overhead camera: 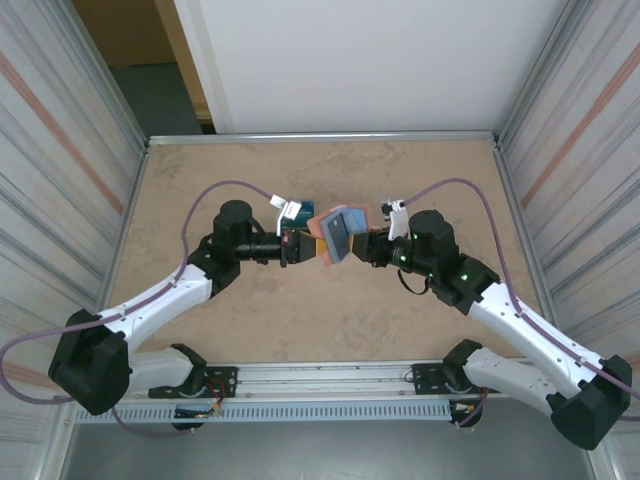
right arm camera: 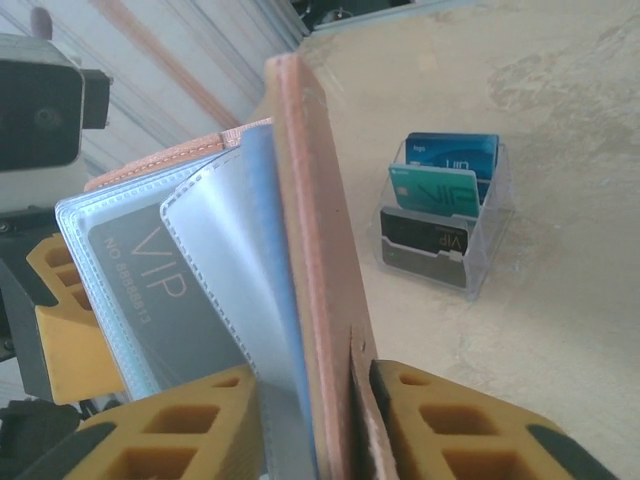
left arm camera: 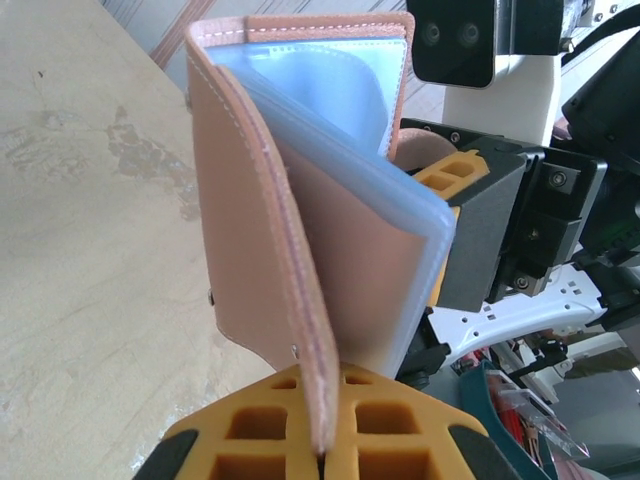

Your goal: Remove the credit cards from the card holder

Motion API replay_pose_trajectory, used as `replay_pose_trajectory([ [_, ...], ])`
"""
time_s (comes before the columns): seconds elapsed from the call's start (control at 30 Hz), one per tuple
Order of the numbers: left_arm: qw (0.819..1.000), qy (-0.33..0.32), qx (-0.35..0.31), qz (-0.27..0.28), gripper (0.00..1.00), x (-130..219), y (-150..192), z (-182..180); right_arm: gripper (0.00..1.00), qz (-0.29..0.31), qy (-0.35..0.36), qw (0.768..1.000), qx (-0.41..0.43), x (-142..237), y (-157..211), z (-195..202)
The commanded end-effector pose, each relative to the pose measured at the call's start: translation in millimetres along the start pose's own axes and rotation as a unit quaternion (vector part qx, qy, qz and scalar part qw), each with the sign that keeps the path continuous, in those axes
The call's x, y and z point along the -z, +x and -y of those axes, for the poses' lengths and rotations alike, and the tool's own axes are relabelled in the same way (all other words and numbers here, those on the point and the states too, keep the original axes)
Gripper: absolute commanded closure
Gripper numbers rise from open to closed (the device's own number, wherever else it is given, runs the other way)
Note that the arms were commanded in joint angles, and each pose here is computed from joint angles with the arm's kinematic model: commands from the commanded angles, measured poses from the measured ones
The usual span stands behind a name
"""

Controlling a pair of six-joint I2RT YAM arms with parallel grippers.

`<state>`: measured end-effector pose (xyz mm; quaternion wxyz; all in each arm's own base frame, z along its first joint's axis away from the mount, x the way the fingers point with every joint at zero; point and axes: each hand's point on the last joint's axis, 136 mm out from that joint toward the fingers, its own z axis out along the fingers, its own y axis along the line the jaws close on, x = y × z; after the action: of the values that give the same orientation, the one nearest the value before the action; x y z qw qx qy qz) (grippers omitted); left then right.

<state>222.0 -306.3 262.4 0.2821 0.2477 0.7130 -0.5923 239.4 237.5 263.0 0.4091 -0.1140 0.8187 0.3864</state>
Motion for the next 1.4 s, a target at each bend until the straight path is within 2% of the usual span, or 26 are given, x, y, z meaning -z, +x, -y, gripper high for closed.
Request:
replay_pose_trajectory([
  [0.0, 1.0, 0.007, -0.019, 0.016, 1.0, 5.6, -6.8, 6.4, 0.73, 0.021, 0.008, 1.0, 0.004, 10.0, -9.8, 0.2],
  [0.2, 1.0, -0.004, -0.014, 0.019, 1.0, 6.9, -5.8, 1.0, 0.81, 0.022, 0.012, 1.0, -0.003, 11.0, -8.5, 2.1],
  [0.33, 1.0, -0.017, -0.007, 0.018, 0.93, 8.1, -3.6, -3.9, 0.87, 0.014, 0.013, 1.0, -0.013, 7.3, -4.7, 3.7],
  [0.43, 0.999, -0.03, -0.002, 0.017, 0.83, 10.3, -1.0, -7.7, 0.89, 0.005, 0.015, 1.0, -0.026, 2.9, 0.1, 5.9],
  [0.5, 0.999, -0.046, 0.002, 0.014, 0.71, 13.2, 2.5, -11.7, 0.9, -0.002, 0.017, 0.999, -0.036, -0.2, 4.4, 7.7],
  [0.63, 0.995, -0.101, 0.017, 0.013, 0.52, 24.2, 12.8, -27.8, 0.92, -0.019, 0.028, 0.998, -0.061, -4.6, 13.8, 12.4],
  [0.67, 0.993, -0.117, 0.02, 0.014, 0.5, 27.9, 15.0, -32.1, 0.92, -0.024, 0.031, 0.997, -0.067, -5.5, 16.8, 13.4],
  [0.77, 0.984, -0.176, 0.03, 0.025, 0.4, 42.7, 21.0, -46.8, 0.94, -0.039, 0.046, 0.994, -0.089, -7.8, 25.7, 18.1],
  [0.83, 0.972, -0.23, 0.039, 0.037, 0.3, 56.9, 24.7, -59.2, 0.94, -0.054, 0.054, 0.992, -0.103, -10.5, 33.9, 20.2],
  [0.97, 0.945, -0.315, 0.05, 0.069, 0.2, 84.7, 29.4, -77.9, 0.94, -0.073, 0.061, 0.989, -0.111, -15.5, 47.5, 17.6],
  [1.1, 0.932, -0.346, 0.044, 0.095, 0.09, 100.1, 28.8, -80.9, 0.95, -0.101, 0.071, 0.985, -0.121, -31.6, 65.5, 18.5],
  [1.2, 0.927, -0.362, 0.044, 0.086, 0.02, 103.2, 33.6, -85.2, 0.96, -0.116, 0.072, 0.982, -0.129, -40.7, 74.9, 17.1],
  [1.37, 0.92, -0.384, 0.045, 0.07, 0.01, 101.8, 46.1, -94.8, 0.98, -0.15, 0.056, 0.974, -0.159, -56.0, 93.5, 13.7],
])
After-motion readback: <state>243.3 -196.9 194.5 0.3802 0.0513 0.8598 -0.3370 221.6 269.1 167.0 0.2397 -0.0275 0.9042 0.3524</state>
